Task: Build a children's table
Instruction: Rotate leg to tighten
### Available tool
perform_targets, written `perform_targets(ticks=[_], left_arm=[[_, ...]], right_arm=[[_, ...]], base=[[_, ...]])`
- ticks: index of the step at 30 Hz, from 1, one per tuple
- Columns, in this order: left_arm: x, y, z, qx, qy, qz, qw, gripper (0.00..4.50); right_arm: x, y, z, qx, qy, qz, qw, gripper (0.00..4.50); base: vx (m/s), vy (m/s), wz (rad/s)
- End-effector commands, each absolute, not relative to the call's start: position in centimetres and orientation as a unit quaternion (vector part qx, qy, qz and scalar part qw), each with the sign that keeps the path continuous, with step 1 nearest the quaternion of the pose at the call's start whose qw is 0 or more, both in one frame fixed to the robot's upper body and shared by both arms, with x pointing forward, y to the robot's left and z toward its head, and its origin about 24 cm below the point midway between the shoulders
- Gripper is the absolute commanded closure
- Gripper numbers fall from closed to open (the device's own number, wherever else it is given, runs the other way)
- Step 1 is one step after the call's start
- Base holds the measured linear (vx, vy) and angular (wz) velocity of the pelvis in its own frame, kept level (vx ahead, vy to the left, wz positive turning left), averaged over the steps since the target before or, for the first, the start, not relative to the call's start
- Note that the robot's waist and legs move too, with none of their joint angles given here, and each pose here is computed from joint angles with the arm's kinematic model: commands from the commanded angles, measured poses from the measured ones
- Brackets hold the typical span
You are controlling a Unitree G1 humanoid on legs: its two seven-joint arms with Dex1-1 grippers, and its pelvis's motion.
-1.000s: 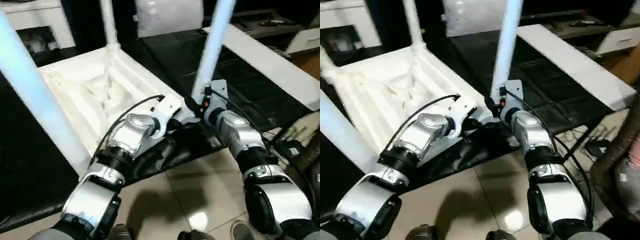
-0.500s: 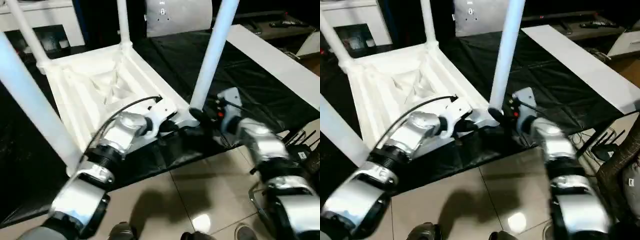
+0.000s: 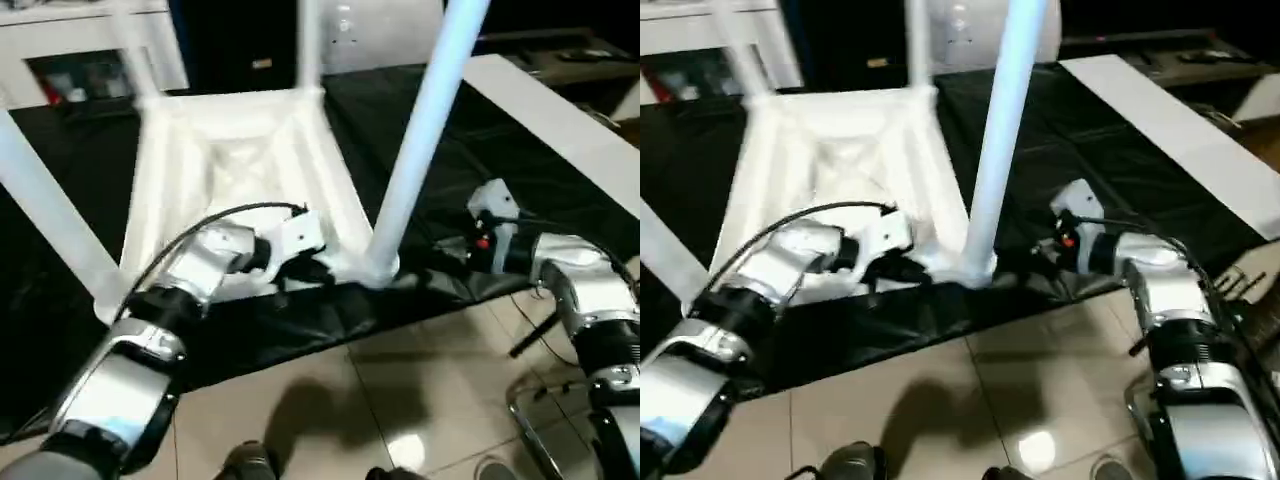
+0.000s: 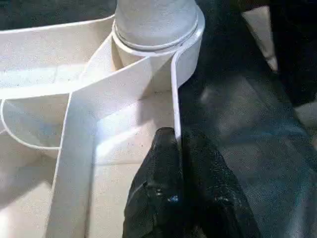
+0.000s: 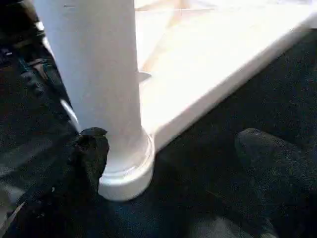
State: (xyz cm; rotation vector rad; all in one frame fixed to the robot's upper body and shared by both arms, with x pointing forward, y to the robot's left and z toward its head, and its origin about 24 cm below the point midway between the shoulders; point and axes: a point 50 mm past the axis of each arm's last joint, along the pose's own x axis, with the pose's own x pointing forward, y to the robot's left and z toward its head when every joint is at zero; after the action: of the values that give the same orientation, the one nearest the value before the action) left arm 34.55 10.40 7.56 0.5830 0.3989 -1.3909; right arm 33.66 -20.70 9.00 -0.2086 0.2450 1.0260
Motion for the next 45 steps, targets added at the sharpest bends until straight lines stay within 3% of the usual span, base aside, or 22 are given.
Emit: perform_targets(ticks=[1,4,5,7,11,32,39,41,45], left_arm=[[33.6,8.9,7.5,0.284,0.169,-0.674,0.660,4.50],[33.2,9.0,7.4,0.285,0.171,-0.695,0.638,4.50],[33.1,9.0,7.4,0.286,0.173,-0.698,0.634,4.50],[33.0,9.0,7.3,0.288,0.173,-0.704,0.626,4.50],[32.7,9.0,7.4,0.287,0.171,-0.717,0.612,4.50],[32.2,9.1,6.9,0.284,0.176,-0.720,0.608,4.50],[32.4,8.5,6.9,0.242,0.178,-0.702,0.646,4.50],[33.2,7.3,7.0,0.197,0.180,-0.647,0.714,4.50],[33.9,6.5,7.4,0.178,0.180,-0.602,0.757,4.50]], right_arm=[[33.3,-20.6,9.3,-0.105,0.113,0.511,0.846,0.06],[32.7,-20.2,9.1,-0.094,0.120,0.548,0.822,0.06],[32.5,-20.1,9.1,-0.090,0.122,0.556,0.817,0.31],[32.3,-19.9,9.0,-0.084,0.126,0.568,0.809,0.31],[31.8,-19.4,8.5,-0.081,0.139,0.588,0.793,0.74],[31.9,-17.5,7.9,-0.032,0.151,0.616,0.773,2.35],[32.2,-16.1,7.7,-0.009,0.142,0.595,0.791,2.46],[33.2,-14.6,6.9,-0.020,0.149,0.534,0.832,2.46],[34.4,-13.6,6.7,-0.022,0.154,0.470,0.869,2.50]], base=[[0.000,0.000,0.00],[0.000,0.000,0.00],[0.000,0.000,0.00],[0.000,0.000,0.00],[0.000,0.000,0.00],[0.000,0.000,0.00],[0.000,0.000,0.00],[0.000,0.000,0.00],[0.000,0.000,0.00]])
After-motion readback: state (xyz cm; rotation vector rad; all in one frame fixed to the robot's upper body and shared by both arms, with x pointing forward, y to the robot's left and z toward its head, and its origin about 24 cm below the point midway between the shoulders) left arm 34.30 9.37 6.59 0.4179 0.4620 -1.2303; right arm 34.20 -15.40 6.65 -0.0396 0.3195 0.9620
